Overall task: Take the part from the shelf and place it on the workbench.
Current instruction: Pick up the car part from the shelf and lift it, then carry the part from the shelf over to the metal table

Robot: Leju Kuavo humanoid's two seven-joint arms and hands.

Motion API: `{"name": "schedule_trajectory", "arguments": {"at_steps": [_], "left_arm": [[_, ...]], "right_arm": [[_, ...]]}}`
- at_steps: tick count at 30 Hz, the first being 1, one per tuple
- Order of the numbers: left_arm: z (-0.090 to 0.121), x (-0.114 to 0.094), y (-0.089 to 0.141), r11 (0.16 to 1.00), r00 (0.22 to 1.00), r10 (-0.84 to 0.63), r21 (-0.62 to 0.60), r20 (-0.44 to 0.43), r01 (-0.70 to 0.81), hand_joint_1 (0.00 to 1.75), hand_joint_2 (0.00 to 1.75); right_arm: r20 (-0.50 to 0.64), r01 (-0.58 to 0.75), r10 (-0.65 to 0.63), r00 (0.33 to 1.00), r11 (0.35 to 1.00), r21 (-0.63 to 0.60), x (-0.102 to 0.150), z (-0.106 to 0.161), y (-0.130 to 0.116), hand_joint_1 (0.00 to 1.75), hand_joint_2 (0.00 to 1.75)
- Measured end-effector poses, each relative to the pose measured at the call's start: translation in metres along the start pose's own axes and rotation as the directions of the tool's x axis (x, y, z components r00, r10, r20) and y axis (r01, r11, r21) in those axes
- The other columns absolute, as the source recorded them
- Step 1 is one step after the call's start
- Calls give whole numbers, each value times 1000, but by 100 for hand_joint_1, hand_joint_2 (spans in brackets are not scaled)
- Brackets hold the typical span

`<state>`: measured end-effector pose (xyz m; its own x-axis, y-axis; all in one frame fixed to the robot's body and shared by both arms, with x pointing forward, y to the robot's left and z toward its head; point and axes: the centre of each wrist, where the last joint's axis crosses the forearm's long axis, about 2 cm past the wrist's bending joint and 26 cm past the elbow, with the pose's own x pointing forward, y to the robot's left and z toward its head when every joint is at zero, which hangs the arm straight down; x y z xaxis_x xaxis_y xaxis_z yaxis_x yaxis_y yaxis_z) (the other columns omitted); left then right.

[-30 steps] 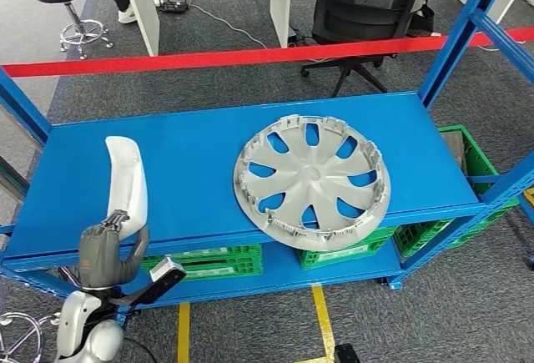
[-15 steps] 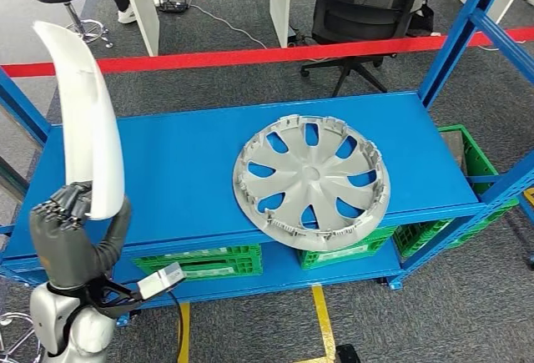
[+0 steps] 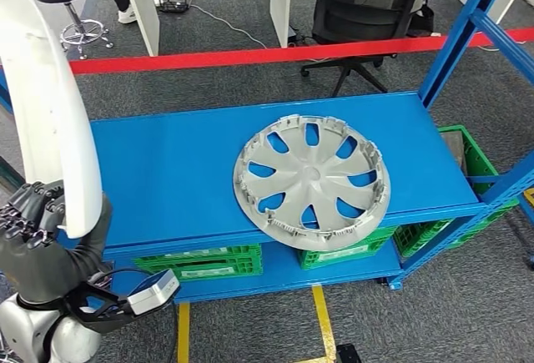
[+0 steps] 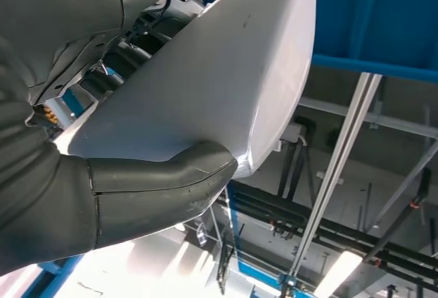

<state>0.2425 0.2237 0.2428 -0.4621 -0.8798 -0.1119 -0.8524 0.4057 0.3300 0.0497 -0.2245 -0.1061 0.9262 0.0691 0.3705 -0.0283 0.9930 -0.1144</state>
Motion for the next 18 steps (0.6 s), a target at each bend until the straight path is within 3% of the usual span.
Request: {"name": "schedule_trajectory", "arguments": {"at_steps": [18], "left_arm": [[14, 2, -11, 996, 999, 0, -86, -45, -4, 175, 175]], "right_arm": [[-3, 8, -8, 1000, 1000, -1, 0, 0, 0, 0, 0]]}}
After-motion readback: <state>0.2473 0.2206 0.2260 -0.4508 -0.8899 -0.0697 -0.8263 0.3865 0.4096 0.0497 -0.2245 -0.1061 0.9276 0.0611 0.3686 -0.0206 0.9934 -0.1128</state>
